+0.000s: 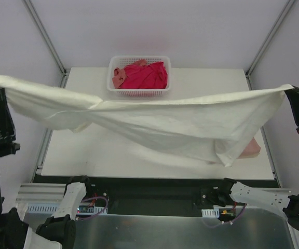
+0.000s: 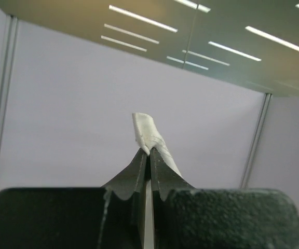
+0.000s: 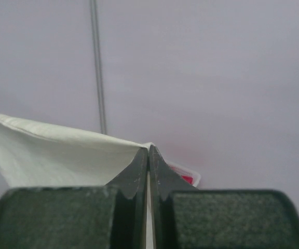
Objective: Fold and stack the t-shirts
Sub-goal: Flatten the tshirt out
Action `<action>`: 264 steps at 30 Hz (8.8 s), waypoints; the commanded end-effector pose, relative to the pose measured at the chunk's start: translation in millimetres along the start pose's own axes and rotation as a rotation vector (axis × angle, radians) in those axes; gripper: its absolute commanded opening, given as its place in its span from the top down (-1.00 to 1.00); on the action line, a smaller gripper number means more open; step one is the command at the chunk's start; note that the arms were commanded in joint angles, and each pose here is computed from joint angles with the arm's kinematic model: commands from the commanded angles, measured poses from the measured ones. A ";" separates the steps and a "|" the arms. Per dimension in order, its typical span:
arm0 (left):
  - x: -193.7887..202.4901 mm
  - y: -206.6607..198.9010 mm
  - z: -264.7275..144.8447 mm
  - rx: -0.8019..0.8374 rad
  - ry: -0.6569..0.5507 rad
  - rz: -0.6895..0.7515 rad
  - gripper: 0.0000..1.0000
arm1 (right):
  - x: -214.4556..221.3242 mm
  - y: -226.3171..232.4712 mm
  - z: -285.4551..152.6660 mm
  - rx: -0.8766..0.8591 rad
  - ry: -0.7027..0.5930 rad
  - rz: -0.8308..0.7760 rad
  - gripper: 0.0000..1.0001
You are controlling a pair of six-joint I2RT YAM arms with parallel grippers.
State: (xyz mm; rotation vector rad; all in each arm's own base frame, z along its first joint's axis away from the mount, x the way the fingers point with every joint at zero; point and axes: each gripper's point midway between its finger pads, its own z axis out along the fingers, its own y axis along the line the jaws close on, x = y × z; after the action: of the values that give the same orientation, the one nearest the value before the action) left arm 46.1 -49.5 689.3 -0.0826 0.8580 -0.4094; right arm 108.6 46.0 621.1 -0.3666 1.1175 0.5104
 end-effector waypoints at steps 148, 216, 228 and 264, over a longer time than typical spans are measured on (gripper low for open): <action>538.3 337.1 -231.9 -1.346 1.345 -0.369 -0.99 | 613.2 44.7 -35.3 0.240 1.618 0.343 -0.93; 578.2 240.8 -279.4 -1.123 1.434 -0.631 -0.99 | 601.4 385.8 101.4 -0.844 1.120 0.435 -0.93; 573.0 279.2 -322.9 -1.328 1.500 -0.499 -0.99 | 661.0 377.5 45.5 -0.786 1.312 0.422 -0.93; 514.0 169.9 -327.8 -1.262 1.483 -0.228 -0.99 | 515.2 98.8 -10.5 0.168 1.081 0.280 -0.93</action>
State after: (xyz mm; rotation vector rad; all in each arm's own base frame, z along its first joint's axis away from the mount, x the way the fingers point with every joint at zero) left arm 164.6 -96.0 60.8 -1.0270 2.5592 -0.3668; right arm 219.9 264.7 131.7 -0.4440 2.2805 0.5727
